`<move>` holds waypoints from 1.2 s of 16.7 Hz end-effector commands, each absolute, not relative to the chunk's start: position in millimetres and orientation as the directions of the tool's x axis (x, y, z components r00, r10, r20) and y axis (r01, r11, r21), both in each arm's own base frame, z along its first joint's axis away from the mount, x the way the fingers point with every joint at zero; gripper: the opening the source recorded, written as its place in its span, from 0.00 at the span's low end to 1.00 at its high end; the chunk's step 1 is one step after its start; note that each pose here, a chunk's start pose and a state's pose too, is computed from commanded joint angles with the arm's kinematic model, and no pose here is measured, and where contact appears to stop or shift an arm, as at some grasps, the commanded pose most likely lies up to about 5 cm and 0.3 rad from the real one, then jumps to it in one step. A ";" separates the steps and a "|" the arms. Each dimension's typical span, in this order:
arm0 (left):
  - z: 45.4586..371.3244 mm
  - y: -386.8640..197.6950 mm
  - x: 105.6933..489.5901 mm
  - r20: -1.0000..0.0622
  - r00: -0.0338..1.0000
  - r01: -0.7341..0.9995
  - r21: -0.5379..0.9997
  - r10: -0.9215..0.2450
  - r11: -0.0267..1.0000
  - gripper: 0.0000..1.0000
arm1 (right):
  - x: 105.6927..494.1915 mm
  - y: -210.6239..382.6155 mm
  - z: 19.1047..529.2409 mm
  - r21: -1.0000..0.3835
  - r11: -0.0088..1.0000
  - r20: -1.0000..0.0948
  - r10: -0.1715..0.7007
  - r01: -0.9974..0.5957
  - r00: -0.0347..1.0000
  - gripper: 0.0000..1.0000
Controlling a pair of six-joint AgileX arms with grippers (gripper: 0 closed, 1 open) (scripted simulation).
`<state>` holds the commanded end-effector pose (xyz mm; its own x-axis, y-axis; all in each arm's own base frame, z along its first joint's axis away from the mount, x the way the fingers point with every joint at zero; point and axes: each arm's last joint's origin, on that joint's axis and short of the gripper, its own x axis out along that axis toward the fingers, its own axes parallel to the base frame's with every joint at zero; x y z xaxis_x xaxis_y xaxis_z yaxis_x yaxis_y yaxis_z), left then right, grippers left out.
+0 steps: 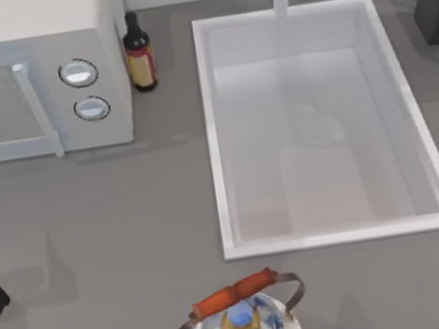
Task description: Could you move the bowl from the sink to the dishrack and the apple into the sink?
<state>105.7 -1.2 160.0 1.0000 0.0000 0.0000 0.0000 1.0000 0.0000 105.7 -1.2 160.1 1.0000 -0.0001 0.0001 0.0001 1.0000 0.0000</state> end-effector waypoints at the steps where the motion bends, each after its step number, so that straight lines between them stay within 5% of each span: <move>1: 160.0 -1.2 105.7 0.000 1.000 0.000 0.000 0.000 1.000 1.00 | 105.8 -1.6 161.5 0.000 1.000 -0.007 -0.005 0.005 1.000 1.00; 5: 160.0 -1.2 105.7 0.000 1.000 0.000 0.000 0.000 1.000 1.00 | 109.3 -4.9 180.9 -0.027 0.999 -0.127 -0.036 0.033 0.991 1.00; 9: 160.0 -1.2 105.7 0.000 1.000 0.000 0.000 0.000 1.000 1.00 | 129.6 -12.4 206.7 -0.077 0.995 -0.391 -0.084 0.059 0.917 1.00; 15: 160.0 -1.2 105.7 0.000 1.000 0.000 0.000 0.000 1.000 1.00 | 191.5 -36.2 236.5 -0.119 0.992 -0.764 -0.123 0.048 0.633 1.00; 20: 160.0 -1.2 105.7 0.000 1.000 0.000 0.000 0.000 1.000 1.00 | 252.9 -68.2 235.6 -0.092 0.995 -0.935 -0.096 0.028 0.342 1.00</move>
